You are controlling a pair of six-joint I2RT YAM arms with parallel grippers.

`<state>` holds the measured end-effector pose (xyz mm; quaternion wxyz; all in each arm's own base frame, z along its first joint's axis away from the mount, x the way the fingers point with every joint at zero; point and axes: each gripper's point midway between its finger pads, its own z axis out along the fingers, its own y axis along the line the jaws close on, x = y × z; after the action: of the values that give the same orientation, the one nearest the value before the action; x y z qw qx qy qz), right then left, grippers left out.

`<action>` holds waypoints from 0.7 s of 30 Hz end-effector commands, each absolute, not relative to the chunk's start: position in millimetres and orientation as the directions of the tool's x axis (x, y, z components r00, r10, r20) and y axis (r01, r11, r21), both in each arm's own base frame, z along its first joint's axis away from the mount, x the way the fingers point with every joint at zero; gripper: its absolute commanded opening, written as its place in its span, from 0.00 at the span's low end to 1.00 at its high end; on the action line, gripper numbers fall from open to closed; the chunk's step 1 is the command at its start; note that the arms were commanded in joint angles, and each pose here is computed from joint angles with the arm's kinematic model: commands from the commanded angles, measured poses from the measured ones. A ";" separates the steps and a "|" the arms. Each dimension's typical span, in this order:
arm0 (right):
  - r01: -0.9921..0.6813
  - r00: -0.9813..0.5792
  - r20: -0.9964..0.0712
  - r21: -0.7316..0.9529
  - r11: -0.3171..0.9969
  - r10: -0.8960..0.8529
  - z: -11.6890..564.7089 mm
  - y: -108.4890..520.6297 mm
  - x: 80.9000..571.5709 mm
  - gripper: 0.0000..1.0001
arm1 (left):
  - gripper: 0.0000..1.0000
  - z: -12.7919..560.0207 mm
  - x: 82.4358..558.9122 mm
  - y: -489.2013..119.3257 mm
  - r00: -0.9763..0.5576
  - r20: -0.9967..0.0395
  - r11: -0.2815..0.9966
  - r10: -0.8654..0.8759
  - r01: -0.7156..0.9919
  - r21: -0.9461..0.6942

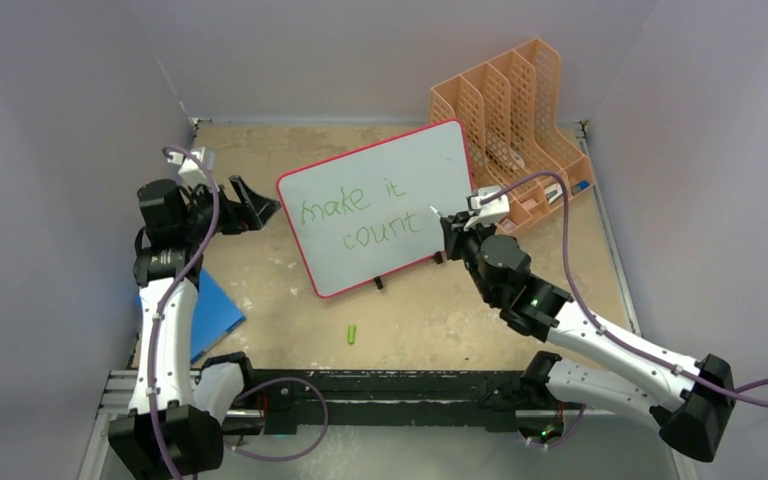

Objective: Write a sentence on the whiteboard
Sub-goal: Open the whiteboard at the Whiteboard stand, then pick up the pen cap from the center of the board.

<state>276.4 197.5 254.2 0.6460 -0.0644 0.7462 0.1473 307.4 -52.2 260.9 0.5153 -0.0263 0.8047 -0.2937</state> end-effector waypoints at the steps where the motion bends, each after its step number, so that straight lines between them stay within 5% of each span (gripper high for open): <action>1: -0.270 -0.099 -0.983 0.178 0.946 0.157 288.4 188.8 274.9 0.00 | 0.83 269.8 283.5 -57.6 -0.508 -0.792 0.840 -0.339 0.215 -0.498; 21: -0.272 -0.084 -0.976 0.215 0.938 0.200 291.8 180.0 266.8 0.00 | 0.85 254.3 205.2 -133.7 -0.777 -0.531 0.676 -0.338 0.192 -0.712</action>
<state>265.1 184.0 274.5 0.6603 -0.0504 0.7312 0.1636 220.6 -110.1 244.8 0.3595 -0.0446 0.8605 -0.3581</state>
